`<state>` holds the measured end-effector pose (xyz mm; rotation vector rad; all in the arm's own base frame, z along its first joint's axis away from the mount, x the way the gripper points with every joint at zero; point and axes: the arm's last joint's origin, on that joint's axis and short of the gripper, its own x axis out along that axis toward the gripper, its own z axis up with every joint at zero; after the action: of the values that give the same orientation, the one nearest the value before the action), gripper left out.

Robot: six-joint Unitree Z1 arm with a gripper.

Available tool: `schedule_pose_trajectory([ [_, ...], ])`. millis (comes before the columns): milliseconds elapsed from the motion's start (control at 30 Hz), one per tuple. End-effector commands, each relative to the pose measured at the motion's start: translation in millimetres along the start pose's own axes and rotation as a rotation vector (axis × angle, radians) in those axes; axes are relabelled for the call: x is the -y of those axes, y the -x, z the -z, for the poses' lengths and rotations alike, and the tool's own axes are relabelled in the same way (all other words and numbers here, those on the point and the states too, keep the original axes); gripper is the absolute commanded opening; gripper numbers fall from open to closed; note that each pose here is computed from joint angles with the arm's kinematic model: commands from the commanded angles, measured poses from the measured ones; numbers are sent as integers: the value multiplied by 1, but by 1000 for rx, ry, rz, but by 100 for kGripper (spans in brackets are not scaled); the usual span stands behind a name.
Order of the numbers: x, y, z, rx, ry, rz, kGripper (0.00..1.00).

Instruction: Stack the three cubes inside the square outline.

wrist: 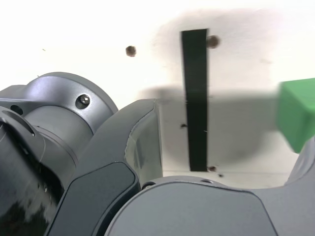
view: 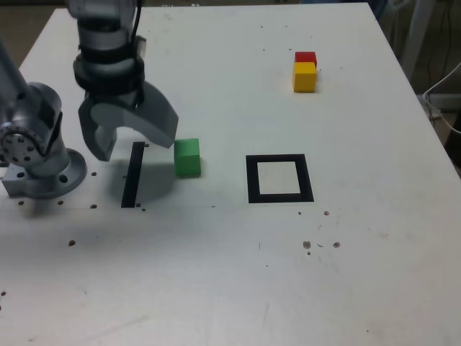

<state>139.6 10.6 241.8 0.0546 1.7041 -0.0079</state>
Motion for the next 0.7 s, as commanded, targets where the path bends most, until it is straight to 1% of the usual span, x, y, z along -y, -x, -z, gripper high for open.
schedule_pose_trajectory([
  [0,-6,7,-5,-6,3,-2,99],
  [233,-40,46,-33,8,11,-29,98],
  [367,-61,69,-50,22,-3,-52,98],
  [467,-76,81,-62,32,-16,-64,98],
  [667,-106,96,-89,35,-22,-62,98],
])
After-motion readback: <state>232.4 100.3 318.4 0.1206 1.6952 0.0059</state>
